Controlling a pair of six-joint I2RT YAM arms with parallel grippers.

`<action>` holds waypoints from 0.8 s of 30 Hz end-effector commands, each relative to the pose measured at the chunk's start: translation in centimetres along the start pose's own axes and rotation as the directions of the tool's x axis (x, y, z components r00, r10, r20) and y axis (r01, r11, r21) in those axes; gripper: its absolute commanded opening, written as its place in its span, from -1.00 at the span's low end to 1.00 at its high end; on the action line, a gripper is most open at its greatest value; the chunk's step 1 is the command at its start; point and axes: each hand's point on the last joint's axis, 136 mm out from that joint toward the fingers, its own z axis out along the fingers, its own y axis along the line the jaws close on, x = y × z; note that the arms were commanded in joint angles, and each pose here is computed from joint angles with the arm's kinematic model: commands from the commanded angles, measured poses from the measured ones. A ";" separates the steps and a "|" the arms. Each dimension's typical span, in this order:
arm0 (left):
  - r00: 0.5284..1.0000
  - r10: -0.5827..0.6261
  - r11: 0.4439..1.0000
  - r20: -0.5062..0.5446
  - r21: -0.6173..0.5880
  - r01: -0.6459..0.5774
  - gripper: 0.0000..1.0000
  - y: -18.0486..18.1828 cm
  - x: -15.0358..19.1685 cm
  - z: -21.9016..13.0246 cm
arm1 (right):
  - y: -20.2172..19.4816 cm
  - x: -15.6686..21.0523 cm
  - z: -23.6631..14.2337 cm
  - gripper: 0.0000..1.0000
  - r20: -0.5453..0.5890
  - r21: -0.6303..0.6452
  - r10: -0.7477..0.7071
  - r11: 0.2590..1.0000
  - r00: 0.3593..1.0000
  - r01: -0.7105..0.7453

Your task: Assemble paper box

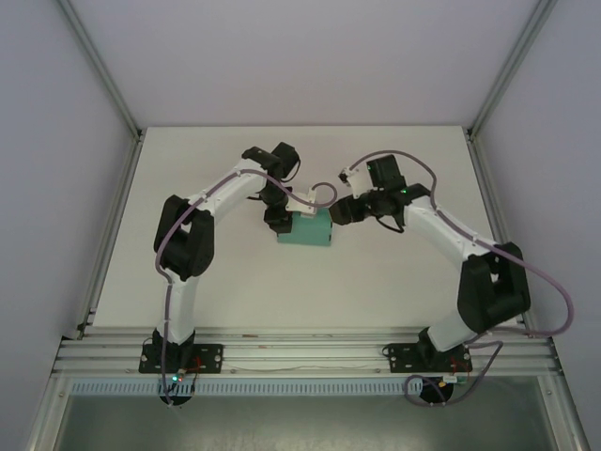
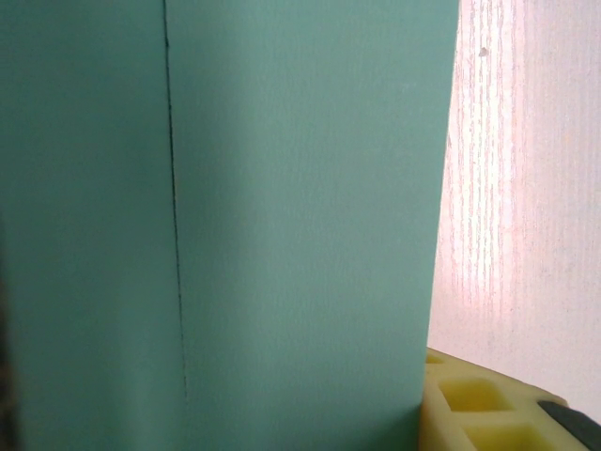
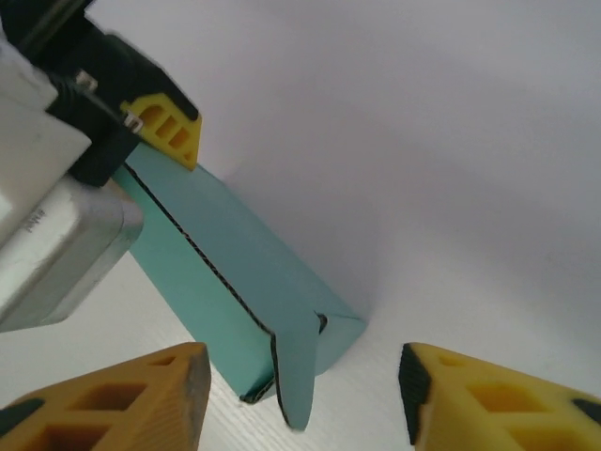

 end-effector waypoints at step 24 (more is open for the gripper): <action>0.992 -0.116 0.993 0.056 0.014 0.115 -0.03 0.0 -1.3 1.6 | -1.8 -1.5 1.3 -1.00 0.359 0.346 0.240 0.863 0.902 -0.368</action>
